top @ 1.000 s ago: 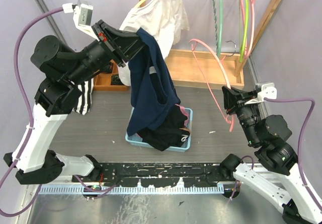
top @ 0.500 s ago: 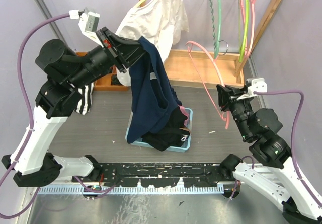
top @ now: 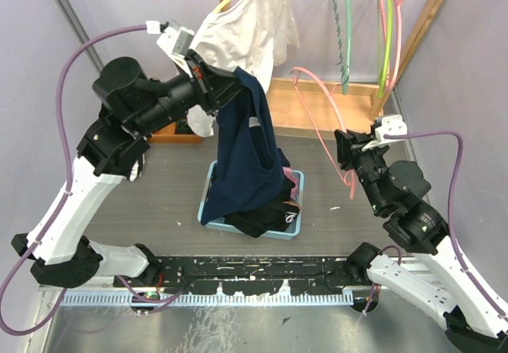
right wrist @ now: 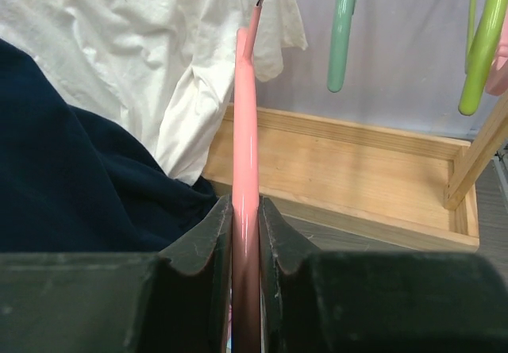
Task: Remove the t-shirt from the hanger
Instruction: Place the T-shirt in the bin.
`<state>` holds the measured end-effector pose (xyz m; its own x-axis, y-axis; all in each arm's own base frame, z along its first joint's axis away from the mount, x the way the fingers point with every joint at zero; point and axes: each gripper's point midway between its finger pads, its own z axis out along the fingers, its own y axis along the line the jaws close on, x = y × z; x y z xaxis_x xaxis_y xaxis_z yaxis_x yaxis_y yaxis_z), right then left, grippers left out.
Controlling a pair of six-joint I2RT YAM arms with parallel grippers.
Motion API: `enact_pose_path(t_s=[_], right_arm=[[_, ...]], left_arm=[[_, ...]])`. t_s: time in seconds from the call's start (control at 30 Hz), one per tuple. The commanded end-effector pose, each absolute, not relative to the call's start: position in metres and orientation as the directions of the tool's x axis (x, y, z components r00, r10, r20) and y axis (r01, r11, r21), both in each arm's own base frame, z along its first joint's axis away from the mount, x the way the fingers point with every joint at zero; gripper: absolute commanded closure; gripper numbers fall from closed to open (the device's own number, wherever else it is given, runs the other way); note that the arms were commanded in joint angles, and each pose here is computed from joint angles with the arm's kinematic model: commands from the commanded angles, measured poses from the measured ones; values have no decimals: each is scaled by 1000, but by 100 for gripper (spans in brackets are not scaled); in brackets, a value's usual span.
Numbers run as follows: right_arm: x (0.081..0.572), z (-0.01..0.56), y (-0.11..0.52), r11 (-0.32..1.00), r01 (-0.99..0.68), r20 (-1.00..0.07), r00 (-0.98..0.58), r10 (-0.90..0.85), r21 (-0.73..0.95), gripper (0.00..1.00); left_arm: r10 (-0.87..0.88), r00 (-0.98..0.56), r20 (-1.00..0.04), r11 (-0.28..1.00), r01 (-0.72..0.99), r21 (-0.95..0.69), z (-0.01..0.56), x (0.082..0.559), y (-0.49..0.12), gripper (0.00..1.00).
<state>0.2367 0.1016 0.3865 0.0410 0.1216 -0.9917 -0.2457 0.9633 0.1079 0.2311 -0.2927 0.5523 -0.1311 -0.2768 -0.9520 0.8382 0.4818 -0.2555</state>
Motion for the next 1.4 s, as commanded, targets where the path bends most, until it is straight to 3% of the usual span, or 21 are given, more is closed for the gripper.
enact_pose_path(t_s=[0.0, 0.27, 0.6, 0.97, 1.17, 1.27, 1.33, 1.37], right_arm=[[238, 419, 95, 963, -226, -972, 149, 184, 147, 99], [243, 419, 94, 969, -201, -971, 164, 175, 141, 99], [253, 415, 103, 970, -205, -974, 157, 164, 131, 99], [251, 417, 112, 954, -250, -968, 145, 206, 165, 99], [251, 417, 114, 951, -261, -968, 141, 209, 168, 99], [251, 418, 114, 951, -261, -968, 140, 208, 167, 99], [252, 417, 114, 951, -260, -968, 140, 209, 167, 99], [252, 417, 114, 951, -260, -969, 139, 206, 166, 99]], left_arm=[[-202, -170, -965, 497, 831, -250, 518, 238, -300, 100], [-131, -264, -956, 506, 811, -294, 444, 233, -299, 100], [72, -447, -892, 446, 814, -372, 351, 182, -294, 100], [250, -660, -708, 560, 696, -450, 224, 140, -269, 100], [386, -699, -602, 635, 675, -375, 177, 127, -260, 100], [406, -682, -608, 669, 675, -310, 176, 130, -256, 100], [387, -661, -643, 680, 676, -285, 186, 135, -255, 94], [376, -651, -659, 678, 679, -283, 192, 136, -256, 86]])
